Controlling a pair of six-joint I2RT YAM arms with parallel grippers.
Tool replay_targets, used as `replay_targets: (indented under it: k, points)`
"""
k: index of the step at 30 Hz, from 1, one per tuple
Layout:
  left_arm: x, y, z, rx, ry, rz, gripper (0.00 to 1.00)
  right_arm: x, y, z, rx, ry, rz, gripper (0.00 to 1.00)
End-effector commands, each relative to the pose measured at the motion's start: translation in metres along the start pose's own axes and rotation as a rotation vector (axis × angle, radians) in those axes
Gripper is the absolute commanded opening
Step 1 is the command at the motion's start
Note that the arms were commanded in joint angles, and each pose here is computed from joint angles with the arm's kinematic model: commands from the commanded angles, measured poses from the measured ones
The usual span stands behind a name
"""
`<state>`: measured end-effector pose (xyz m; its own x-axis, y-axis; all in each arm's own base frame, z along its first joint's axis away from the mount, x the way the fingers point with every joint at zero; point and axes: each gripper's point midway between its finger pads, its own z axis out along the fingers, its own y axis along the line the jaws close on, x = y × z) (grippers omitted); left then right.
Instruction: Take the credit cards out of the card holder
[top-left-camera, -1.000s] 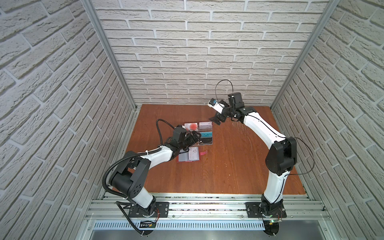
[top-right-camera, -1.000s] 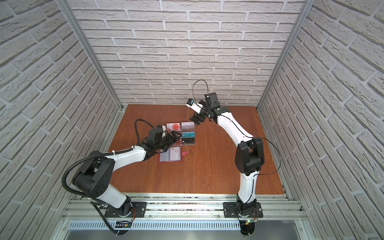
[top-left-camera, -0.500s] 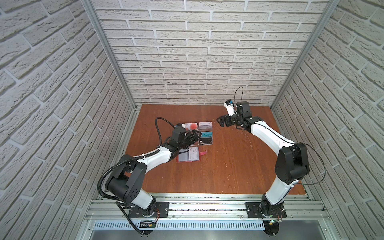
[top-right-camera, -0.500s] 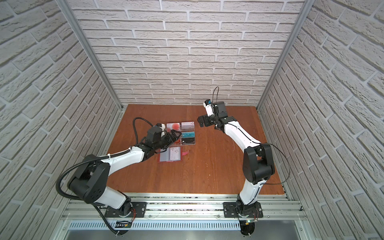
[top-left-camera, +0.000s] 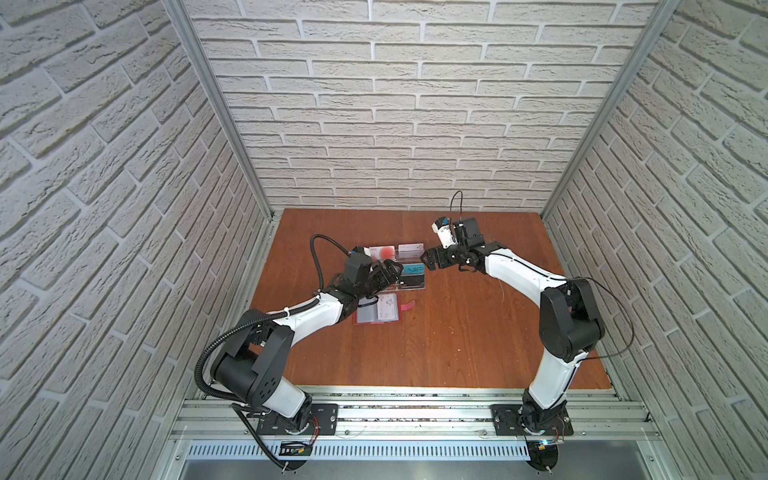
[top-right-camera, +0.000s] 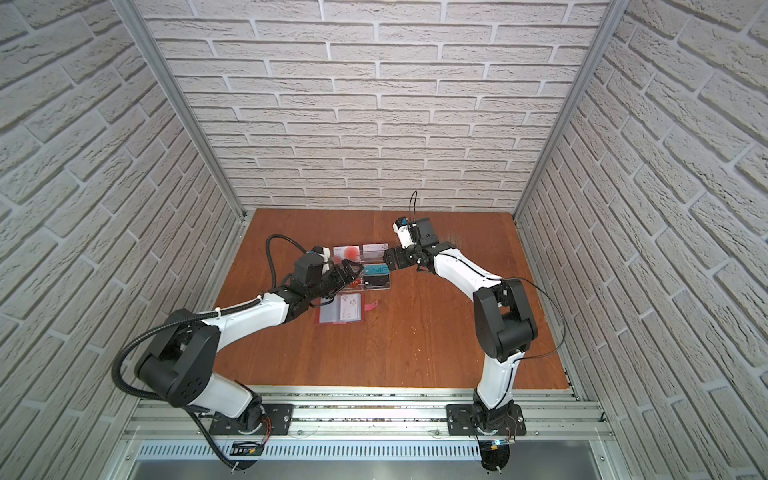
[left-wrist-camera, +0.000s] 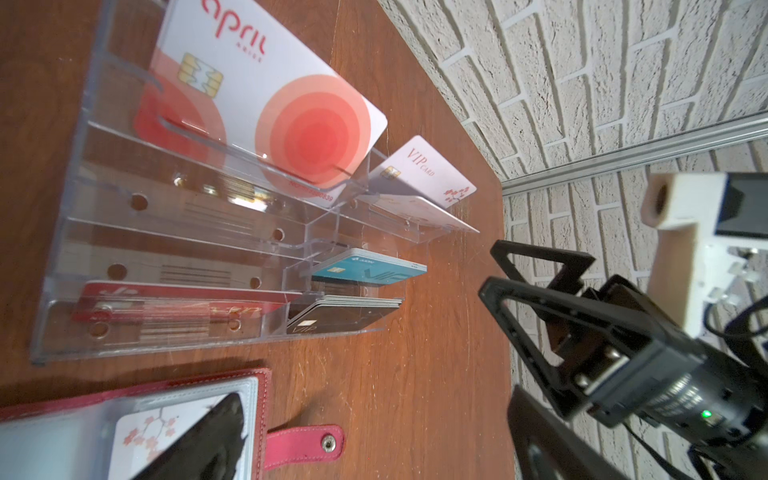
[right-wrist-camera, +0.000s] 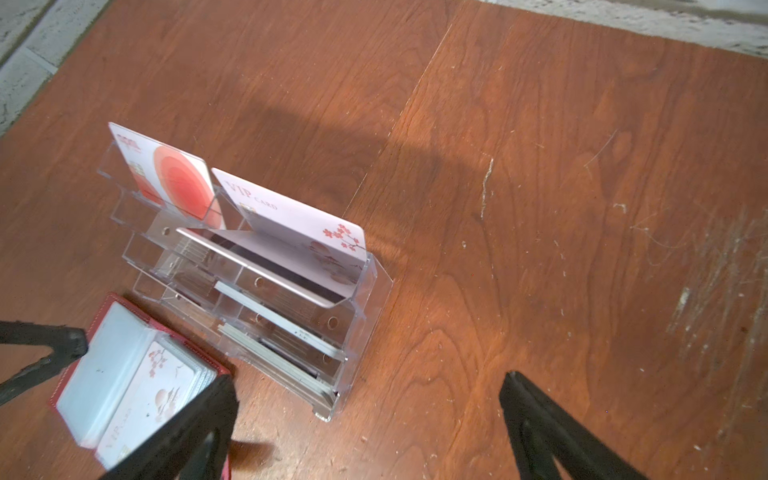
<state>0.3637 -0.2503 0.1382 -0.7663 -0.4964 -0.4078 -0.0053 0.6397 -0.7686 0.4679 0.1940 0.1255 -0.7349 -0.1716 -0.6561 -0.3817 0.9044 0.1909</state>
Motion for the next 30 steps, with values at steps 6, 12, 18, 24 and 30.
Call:
replay_targets:
  k: [6,12,18,24,30]
  points:
    - [-0.007,0.002,-0.004,0.003,-0.025,0.002,0.98,-0.023,-0.001,0.013,0.031,-0.038,0.04,1.0]
    - [-0.007,0.007,-0.005,0.002,-0.025,-0.006,0.98,-0.037,-0.013,0.026,0.097,-0.049,0.076,1.0]
    - [-0.008,0.015,-0.009,-0.007,-0.031,-0.014,0.98,-0.05,-0.015,0.03,0.107,-0.063,0.087,1.0]
    - [-0.009,0.021,-0.015,-0.008,-0.03,-0.023,0.98,-0.056,0.0,0.013,0.083,-0.102,0.078,1.0]
    - [0.003,0.026,-0.023,-0.001,0.014,-0.032,0.98,-0.036,0.012,-0.033,0.107,-0.149,0.128,1.0]
